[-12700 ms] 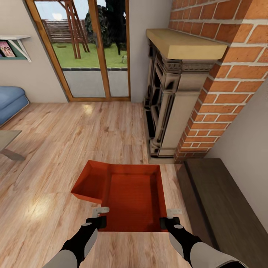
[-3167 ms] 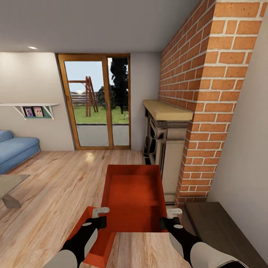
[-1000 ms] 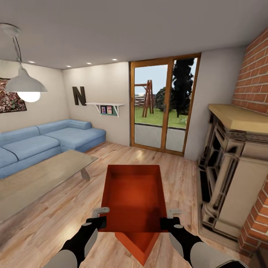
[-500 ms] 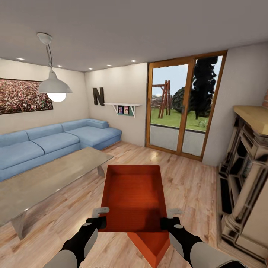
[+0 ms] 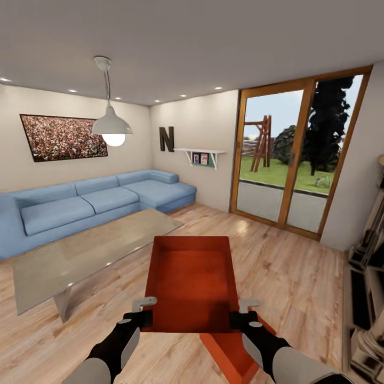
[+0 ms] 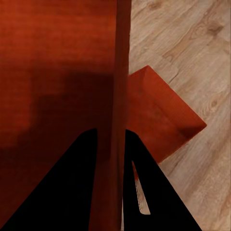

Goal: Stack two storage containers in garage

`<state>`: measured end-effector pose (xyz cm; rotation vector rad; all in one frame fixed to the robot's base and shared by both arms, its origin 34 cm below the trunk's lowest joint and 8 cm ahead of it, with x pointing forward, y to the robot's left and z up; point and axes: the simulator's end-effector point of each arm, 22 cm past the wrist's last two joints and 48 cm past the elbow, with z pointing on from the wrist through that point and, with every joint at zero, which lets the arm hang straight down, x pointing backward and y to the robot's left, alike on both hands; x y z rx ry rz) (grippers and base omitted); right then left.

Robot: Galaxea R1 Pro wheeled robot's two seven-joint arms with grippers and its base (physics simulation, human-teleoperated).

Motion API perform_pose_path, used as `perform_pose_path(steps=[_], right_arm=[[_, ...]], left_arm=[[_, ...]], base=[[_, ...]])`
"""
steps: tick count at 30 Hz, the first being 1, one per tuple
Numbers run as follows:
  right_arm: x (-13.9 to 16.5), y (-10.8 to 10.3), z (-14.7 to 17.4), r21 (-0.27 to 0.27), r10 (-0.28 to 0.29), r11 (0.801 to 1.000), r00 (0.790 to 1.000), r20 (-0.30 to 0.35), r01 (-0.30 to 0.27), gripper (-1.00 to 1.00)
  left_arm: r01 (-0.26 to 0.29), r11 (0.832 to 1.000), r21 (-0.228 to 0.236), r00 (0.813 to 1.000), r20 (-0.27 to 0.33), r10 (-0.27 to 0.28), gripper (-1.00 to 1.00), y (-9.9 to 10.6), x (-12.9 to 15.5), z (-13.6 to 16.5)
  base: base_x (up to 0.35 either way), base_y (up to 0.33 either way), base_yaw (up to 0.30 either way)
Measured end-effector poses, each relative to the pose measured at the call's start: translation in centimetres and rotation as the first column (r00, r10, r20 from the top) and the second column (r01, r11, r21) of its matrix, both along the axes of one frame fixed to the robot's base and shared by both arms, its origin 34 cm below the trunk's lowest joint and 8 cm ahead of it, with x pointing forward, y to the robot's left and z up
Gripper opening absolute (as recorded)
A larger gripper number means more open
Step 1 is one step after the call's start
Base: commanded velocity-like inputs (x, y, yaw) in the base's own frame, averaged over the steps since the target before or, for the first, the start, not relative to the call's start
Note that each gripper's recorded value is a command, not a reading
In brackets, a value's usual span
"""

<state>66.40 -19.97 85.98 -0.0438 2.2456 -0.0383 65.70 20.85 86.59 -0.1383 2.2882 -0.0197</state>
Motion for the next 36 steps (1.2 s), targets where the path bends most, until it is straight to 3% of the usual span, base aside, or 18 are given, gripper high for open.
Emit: perform_pose_path(steps=[36], right_arm=[[0.06,-0.03,0.18,0.0,0.0,1.0,1.0,0.004,0.0,-1.0]], left_arm=[[0.0,1.0,0.0,1.0,0.004,0.0,-1.0,-0.03,0.06,0.18]], base=[[0.0,0.0,0.3]])
